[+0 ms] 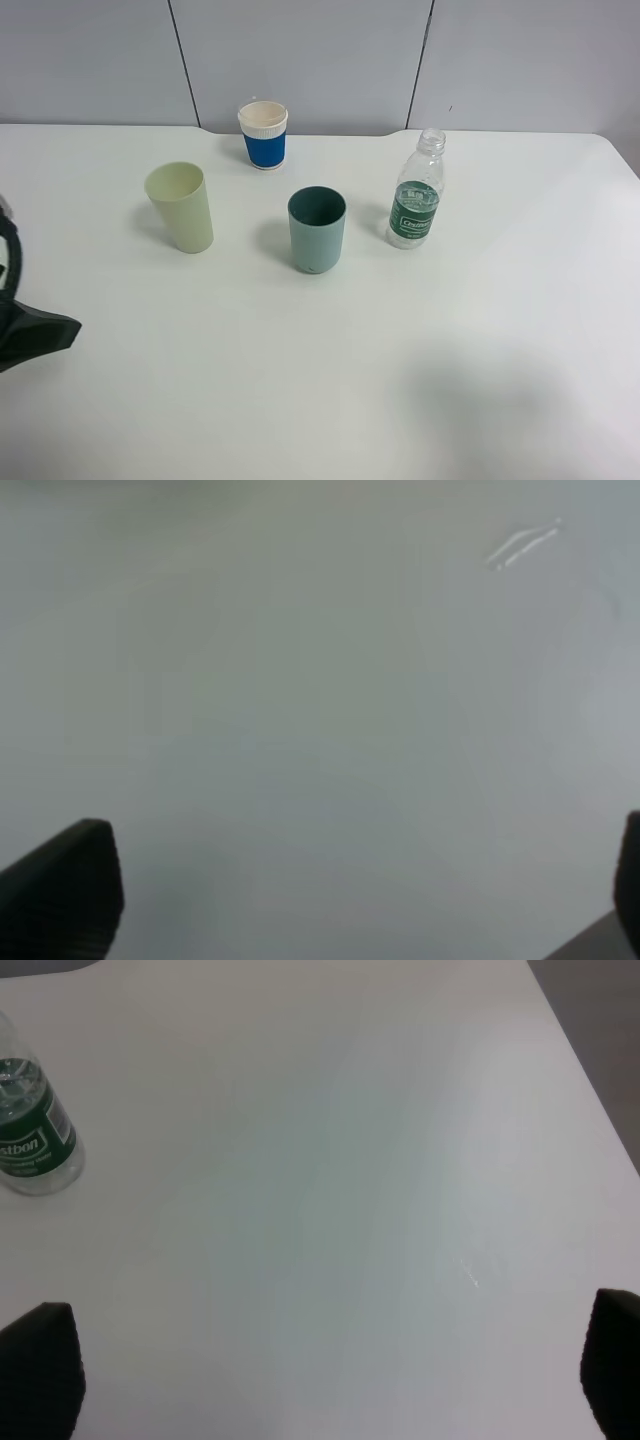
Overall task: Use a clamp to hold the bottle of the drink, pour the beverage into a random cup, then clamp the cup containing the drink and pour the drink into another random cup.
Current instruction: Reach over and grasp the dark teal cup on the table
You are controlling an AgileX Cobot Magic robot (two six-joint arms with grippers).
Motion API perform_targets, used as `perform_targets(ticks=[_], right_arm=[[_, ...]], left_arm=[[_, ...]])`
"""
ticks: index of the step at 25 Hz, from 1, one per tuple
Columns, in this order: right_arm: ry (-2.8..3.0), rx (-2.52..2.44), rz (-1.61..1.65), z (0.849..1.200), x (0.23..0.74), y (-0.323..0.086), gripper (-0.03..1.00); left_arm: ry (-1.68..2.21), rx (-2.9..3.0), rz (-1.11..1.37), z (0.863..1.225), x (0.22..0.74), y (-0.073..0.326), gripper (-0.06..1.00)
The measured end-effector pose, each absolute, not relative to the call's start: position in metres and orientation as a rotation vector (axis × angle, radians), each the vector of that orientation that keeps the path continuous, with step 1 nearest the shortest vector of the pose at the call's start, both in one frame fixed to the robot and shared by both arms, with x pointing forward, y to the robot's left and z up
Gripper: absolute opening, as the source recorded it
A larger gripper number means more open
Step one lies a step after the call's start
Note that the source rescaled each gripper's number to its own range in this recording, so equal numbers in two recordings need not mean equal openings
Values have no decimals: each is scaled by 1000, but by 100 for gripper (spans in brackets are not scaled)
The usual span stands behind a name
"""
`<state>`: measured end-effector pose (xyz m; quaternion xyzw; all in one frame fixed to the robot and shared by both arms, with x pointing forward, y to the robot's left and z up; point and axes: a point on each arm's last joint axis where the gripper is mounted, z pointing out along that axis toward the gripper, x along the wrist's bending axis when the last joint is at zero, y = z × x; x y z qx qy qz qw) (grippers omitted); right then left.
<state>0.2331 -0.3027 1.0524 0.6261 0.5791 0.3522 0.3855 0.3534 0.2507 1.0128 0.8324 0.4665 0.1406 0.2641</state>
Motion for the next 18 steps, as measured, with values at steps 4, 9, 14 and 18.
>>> perform_targets(ticks=[4,9,14,18], right_arm=[[1475,1595,897,1052,233,-303,100],[1475,1595,897,1052,233,-303,100],[1475,1595,897,1052,233,-303,100],[1475,1595,897,1052,233,-303,100]], left_arm=[[1318,2245,298,992,364,239,100],[1332,2229,268,975,378,221,100],[1250,2241,296,960,390,201,100],[1162,2253,341,946,399,184,100]])
